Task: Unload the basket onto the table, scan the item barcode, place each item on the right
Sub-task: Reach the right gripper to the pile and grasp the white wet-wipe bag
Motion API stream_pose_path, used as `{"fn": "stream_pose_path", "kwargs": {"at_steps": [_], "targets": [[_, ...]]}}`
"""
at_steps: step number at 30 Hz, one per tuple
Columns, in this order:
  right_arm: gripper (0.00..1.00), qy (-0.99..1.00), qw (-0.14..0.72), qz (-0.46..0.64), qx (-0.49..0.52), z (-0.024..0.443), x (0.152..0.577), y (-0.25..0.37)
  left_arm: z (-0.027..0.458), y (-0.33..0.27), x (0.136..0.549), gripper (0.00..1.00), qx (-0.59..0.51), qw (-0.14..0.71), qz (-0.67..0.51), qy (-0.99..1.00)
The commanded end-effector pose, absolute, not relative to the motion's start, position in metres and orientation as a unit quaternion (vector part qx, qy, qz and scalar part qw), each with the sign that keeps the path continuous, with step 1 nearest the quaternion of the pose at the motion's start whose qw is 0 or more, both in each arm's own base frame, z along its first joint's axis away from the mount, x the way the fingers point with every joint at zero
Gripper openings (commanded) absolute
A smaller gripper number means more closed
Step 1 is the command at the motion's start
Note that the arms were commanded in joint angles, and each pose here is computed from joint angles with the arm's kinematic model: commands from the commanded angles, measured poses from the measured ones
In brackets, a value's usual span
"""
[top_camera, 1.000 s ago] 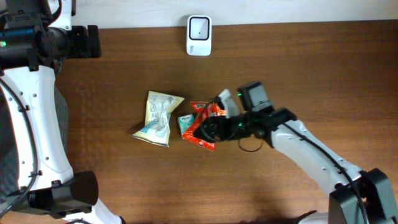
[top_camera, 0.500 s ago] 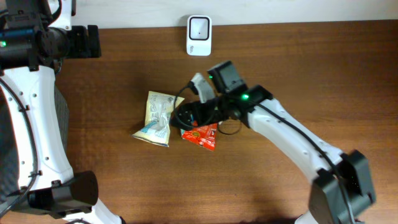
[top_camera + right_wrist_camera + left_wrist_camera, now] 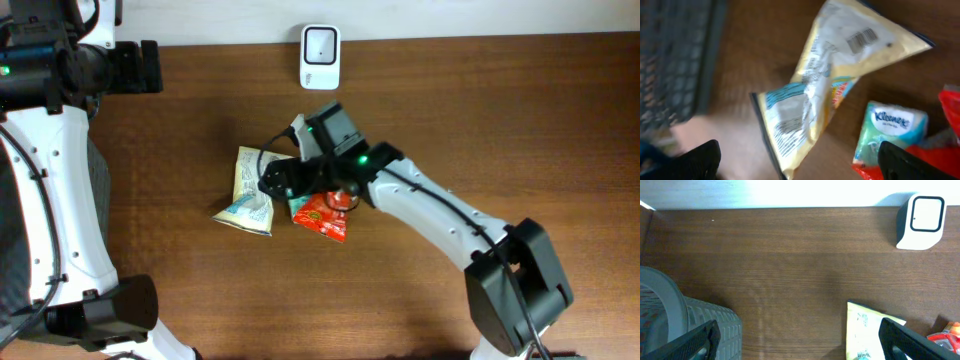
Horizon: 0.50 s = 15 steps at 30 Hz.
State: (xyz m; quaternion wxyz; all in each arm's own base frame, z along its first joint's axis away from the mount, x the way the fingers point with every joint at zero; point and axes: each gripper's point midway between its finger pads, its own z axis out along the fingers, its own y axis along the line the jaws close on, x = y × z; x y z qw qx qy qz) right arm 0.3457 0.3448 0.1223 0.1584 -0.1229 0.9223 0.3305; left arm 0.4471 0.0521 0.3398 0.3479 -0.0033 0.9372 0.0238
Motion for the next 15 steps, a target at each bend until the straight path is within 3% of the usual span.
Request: {"fn": "stream_pose_path", "kwargs": {"at_steps": [1, 10, 13, 15], "targets": [[0.99, 0.939, 0.176, 0.294, -0.024, 0.106, 0.361, 0.353, 0.337, 0.051, 0.447, 0.99, 0.004, 0.345, 0.021, 0.939], [0.99, 0.922, 0.1, 0.374, 0.009, 0.055, 0.361, 0.395, 0.337, 0.051, 0.447, 0.99, 0.004, 0.345, 0.021, 0.939], [0.95, 0.928, 0.075, 0.364, 0.035, 0.026, 0.36, 0.395, 0.337, 0.051, 0.447, 0.99, 0.004, 0.345, 0.021, 0.939], [0.87, 0.931, 0.051, 0.36, 0.043, 0.006, 0.353, 0.397, 0.337, 0.051, 0.447, 0.99, 0.004, 0.345, 0.021, 0.939]]}}
